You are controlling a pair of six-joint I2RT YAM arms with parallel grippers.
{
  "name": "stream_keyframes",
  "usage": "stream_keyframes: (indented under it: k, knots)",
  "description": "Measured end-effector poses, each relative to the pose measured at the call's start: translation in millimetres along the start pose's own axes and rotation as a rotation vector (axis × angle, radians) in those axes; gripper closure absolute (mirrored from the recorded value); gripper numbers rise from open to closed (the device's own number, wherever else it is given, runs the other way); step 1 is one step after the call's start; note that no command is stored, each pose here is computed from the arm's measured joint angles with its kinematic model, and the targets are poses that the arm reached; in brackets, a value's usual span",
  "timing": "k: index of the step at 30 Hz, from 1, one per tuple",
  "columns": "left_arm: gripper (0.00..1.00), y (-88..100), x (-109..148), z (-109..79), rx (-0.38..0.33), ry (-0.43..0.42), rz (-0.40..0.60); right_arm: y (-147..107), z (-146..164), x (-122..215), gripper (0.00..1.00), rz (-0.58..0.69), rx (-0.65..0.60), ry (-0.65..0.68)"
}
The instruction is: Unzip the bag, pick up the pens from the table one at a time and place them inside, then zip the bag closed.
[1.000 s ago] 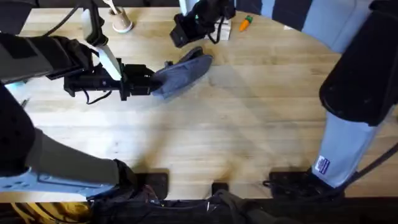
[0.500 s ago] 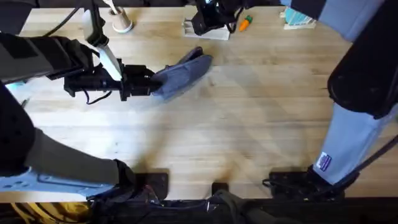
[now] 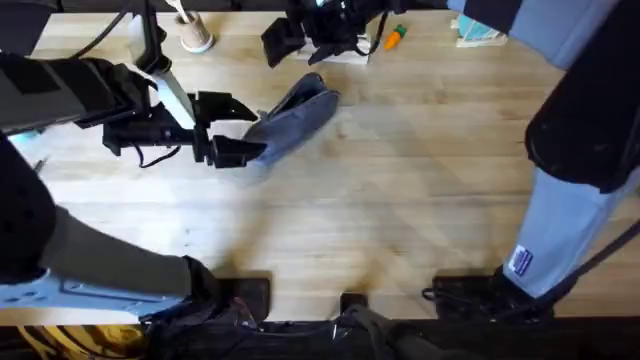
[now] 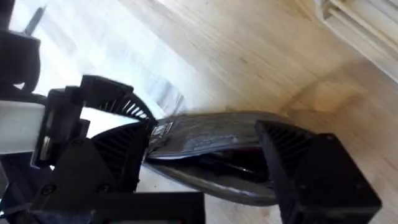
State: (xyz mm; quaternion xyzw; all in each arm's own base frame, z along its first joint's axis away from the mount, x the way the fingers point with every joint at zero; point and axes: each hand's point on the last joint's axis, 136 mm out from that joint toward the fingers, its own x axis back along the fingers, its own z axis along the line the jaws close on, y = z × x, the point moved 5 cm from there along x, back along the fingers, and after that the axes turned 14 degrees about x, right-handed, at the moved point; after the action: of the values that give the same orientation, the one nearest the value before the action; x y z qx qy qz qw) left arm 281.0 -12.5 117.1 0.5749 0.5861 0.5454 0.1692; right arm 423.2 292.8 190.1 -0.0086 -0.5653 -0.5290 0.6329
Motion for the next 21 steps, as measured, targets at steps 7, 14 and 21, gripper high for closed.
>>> stream_keyframes:
  k: [7, 14, 21]
  knots:
    - [0.008, -6.8, 0.2, 1.7, 0.004, 0.016, 0.055, -2.2, 36.7, -16.6, 0.007, 0.028, 0.086, 0.043]
    - [0.008, -16.8, 7.6, 8.2, 0.015, 0.061, 0.112, -10.5, 82.5, -37.9, 0.007, 0.072, 0.261, 0.044]
    - [0.008, -31.5, 43.0, 21.9, 0.1, 0.176, 0.083, -25.3, 93.0, -44.2, 0.007, 0.149, 0.338, -0.009]
